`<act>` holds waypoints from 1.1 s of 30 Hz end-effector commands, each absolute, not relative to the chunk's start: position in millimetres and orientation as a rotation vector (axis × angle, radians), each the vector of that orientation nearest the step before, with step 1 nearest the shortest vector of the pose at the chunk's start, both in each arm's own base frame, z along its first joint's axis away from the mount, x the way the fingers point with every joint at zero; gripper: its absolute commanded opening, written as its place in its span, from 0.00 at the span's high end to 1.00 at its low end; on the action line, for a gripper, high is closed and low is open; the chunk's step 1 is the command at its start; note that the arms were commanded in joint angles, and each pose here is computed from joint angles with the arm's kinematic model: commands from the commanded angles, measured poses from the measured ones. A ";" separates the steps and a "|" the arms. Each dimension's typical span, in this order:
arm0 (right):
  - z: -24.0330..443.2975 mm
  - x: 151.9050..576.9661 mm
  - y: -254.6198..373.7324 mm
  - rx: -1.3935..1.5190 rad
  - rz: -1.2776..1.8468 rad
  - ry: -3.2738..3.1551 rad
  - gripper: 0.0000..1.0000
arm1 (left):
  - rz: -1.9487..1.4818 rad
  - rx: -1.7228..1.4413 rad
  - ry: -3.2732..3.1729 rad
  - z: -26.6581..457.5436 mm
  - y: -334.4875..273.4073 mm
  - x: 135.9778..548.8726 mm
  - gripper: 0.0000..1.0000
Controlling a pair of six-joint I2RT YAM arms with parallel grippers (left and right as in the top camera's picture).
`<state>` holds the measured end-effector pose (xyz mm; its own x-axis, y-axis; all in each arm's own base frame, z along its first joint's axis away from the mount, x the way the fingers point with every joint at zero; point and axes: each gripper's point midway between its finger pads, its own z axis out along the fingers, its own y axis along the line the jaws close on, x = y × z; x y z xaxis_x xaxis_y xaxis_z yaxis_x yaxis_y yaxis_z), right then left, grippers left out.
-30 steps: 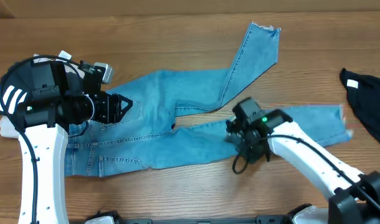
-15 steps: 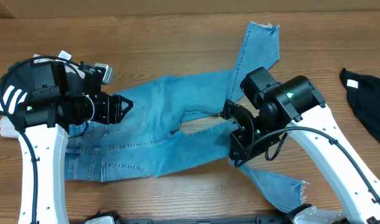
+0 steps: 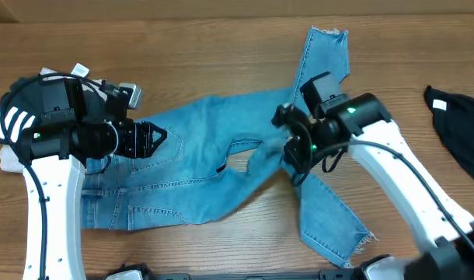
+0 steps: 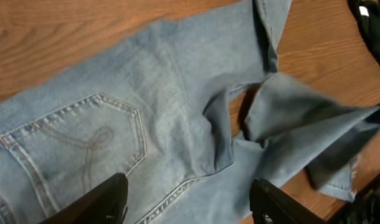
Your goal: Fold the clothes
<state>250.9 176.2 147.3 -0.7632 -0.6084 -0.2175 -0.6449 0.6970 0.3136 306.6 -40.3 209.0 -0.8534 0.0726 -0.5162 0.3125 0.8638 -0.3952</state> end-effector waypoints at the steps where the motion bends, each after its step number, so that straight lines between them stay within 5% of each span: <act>1: 147.6 211.2 203.9 -1.266 0.990 2.729 0.96 | -0.613 0.265 2.550 213.2 -36.6 307.7 0.34; 6: 233.8 160.3 244.9 -1.215 1.793 2.369 0.96 | -0.606 0.264 2.549 213.2 -35.8 308.4 0.33; 11: 266.8 152.4 250.1 -1.175 1.933 2.192 0.96 | -0.603 0.264 2.549 213.0 -35.6 308.5 0.32; 25: 183.4 204.2 245.8 -1.320 1.434 2.383 0.96 | -0.609 0.249 2.553 213.0 -35.6 308.4 0.32; 33: 145.8 224.1 260.5 -1.278 1.656 2.314 0.96 | -0.610 0.248 2.557 212.6 -35.8 307.5 0.32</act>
<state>219.5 260.5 154.2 -0.6400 -0.6221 -0.4511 -0.6540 0.1328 0.7447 304.6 -34.6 204.8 -0.8660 0.0711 -0.4950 0.2857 0.8827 -0.3731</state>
